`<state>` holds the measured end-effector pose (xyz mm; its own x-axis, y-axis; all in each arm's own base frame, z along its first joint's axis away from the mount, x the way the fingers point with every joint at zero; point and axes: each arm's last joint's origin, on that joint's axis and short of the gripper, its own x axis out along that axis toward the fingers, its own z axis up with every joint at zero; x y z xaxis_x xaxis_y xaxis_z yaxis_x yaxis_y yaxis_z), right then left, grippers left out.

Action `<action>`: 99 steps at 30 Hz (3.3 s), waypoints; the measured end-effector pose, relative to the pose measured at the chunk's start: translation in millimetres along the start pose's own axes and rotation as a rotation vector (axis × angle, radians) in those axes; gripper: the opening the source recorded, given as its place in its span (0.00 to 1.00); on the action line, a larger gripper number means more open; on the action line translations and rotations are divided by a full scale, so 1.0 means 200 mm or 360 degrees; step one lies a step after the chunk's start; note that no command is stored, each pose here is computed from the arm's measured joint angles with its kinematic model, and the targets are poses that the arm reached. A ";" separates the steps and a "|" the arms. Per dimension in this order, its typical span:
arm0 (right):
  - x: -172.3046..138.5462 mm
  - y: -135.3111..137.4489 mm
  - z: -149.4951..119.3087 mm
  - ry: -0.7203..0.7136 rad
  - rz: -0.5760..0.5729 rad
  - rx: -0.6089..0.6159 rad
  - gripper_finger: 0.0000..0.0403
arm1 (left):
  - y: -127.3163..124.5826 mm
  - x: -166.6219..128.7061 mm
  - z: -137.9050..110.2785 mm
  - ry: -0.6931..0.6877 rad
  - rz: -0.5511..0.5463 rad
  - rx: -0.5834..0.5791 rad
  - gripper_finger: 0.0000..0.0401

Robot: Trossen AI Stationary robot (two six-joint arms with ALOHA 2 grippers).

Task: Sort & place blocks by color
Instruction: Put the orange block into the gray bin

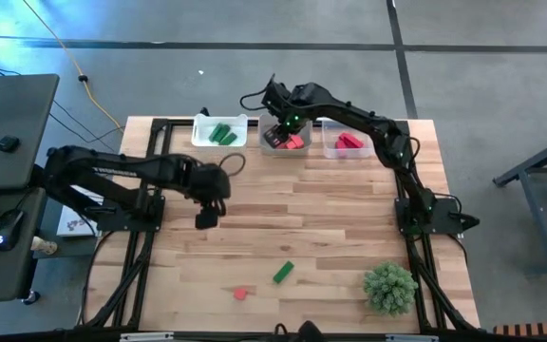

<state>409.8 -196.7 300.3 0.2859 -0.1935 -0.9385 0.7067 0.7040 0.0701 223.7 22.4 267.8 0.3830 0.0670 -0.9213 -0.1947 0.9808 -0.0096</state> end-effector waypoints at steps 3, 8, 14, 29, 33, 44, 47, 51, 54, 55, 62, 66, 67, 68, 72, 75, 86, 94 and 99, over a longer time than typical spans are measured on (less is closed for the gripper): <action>0.00 0.03 -0.01 0.0002 0.0008 0.0020 0.43 | -0.06 0.03 -0.02 -0.0002 -0.0029 0.0075 0.58; 0.00 0.06 -0.02 0.0003 0.0015 0.0090 0.43 | -0.16 0.04 -0.01 -0.0116 -0.0086 0.0222 0.58; 0.00 0.06 -0.02 -0.0003 0.0016 0.0165 0.43 | -0.27 0.06 0.01 -0.0319 -0.0178 0.0360 0.58; 0.00 0.06 -0.02 -0.0013 0.0023 0.0161 0.43 | -0.49 0.14 -0.01 -0.0460 -0.0367 0.0408 0.58; 0.00 0.06 -0.01 -0.0015 0.0025 0.0160 0.43 | -0.59 0.19 -0.03 -0.0430 -0.0413 0.0496 0.58; 0.00 0.06 -0.02 -0.0013 0.0026 0.0153 0.43 | -0.76 0.33 -0.04 -0.0447 -0.0485 0.0499 0.58; 0.00 0.06 -0.02 -0.0012 0.0025 0.0151 0.43 | -0.77 0.37 -0.04 -0.0418 -0.0473 0.0502 0.58; 0.00 0.06 -0.01 -0.0020 0.0029 0.0148 0.43 | -0.80 0.43 -0.06 -0.0367 -0.0459 0.0506 0.58; 0.00 0.06 -0.01 -0.0030 0.0033 0.0149 0.43 | -0.83 0.48 -0.08 -0.0314 -0.0458 0.0512 0.58; 0.00 0.06 -0.01 -0.0034 0.0035 0.0149 0.43 | -0.84 0.49 -0.09 -0.0300 -0.0459 0.0515 0.58; 0.00 0.06 -0.01 -0.0044 0.0039 0.0150 0.43 | -0.94 0.58 -0.15 -0.0253 -0.0490 0.0560 0.58; 0.00 0.06 -0.01 -0.0043 0.0039 0.0150 0.43 | -0.97 0.61 -0.18 -0.0232 -0.0488 0.0540 0.58; 0.00 0.06 -0.01 -0.0044 0.0039 0.0150 0.43 | -0.98 0.62 -0.18 -0.0231 -0.0476 0.0528 0.58; 0.00 0.06 -0.01 -0.0044 0.0039 0.0150 0.43 | -0.98 0.63 -0.19 -0.0225 -0.0455 0.0528 0.58; 0.00 0.06 -0.01 -0.0045 0.0040 0.0150 0.43 | -0.99 0.63 -0.19 -0.0253 -0.0461 0.0528 0.58; 0.00 0.06 -0.01 -0.0046 0.0040 0.0150 0.43 | -0.99 0.63 -0.18 -0.0282 -0.0456 0.0523 0.58; 0.00 0.06 0.00 -0.0063 0.0036 0.0151 0.43 | -0.99 0.63 -0.17 -0.0313 -0.0439 0.0571 0.57; 0.00 0.06 0.00 -0.0075 0.0041 0.0152 0.43 | -1.02 0.69 -0.18 -0.0288 -0.0493 0.0567 0.53; 0.00 0.06 0.00 -0.0079 0.0042 0.0152 0.43 | -1.01 0.69 -0.18 -0.0306 -0.0465 0.0559 0.50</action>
<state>419.2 -187.9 302.3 0.3353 -0.2112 -0.9181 0.7564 0.6413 0.1286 283.5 -173.9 128.7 0.5423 -0.2196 -0.8110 0.2491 0.9639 -0.0944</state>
